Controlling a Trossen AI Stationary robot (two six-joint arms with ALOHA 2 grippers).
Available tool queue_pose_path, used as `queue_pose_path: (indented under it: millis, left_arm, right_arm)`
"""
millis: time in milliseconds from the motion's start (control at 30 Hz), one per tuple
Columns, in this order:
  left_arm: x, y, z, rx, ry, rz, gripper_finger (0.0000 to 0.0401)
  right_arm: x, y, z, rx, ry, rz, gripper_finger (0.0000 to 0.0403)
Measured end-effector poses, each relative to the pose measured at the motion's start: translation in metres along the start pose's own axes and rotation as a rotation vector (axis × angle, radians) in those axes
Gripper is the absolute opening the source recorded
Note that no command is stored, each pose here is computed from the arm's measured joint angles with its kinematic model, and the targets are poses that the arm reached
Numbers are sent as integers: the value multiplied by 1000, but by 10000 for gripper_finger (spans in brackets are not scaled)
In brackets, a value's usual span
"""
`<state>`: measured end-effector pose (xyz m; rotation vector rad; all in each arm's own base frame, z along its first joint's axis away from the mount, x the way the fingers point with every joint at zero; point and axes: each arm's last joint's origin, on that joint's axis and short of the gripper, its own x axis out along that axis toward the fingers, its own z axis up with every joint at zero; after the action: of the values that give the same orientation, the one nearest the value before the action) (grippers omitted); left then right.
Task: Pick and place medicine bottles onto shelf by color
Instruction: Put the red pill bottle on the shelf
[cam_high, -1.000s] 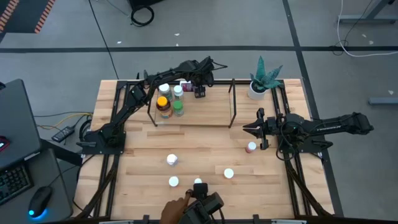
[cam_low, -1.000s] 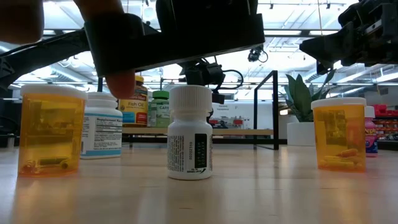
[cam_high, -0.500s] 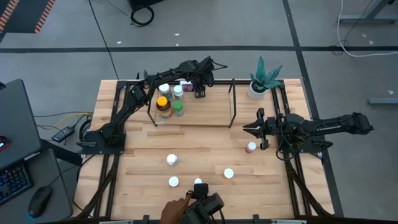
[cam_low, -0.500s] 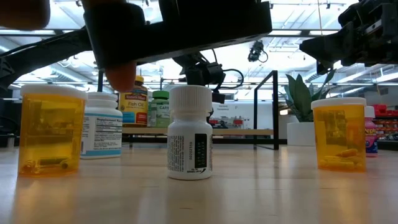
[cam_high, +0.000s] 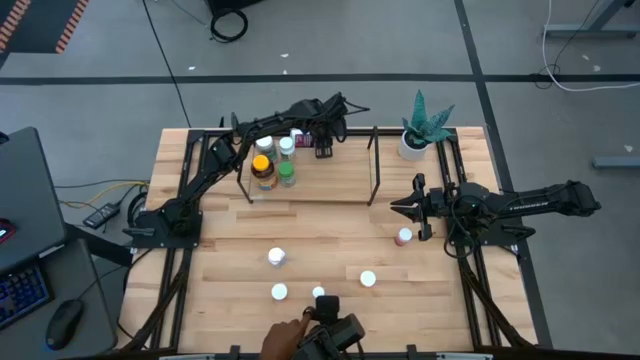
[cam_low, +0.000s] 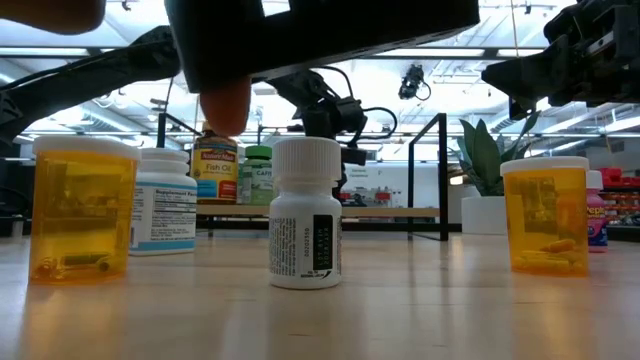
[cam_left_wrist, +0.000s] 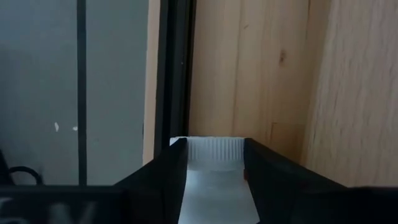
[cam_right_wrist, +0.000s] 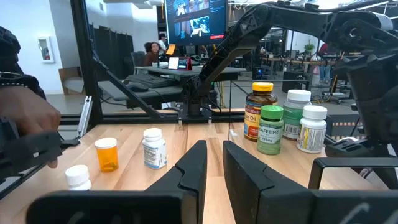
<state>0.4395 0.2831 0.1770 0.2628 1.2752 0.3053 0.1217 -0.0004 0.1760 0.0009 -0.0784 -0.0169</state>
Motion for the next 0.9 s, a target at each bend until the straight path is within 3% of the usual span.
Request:
queue_pose_path:
  millis: [900]
  left_arm:
    - [-11, 3, -1, -13, 23, 10, 122]
  right_arm:
    - [0, 0, 0, 0, 0, 0, 62]
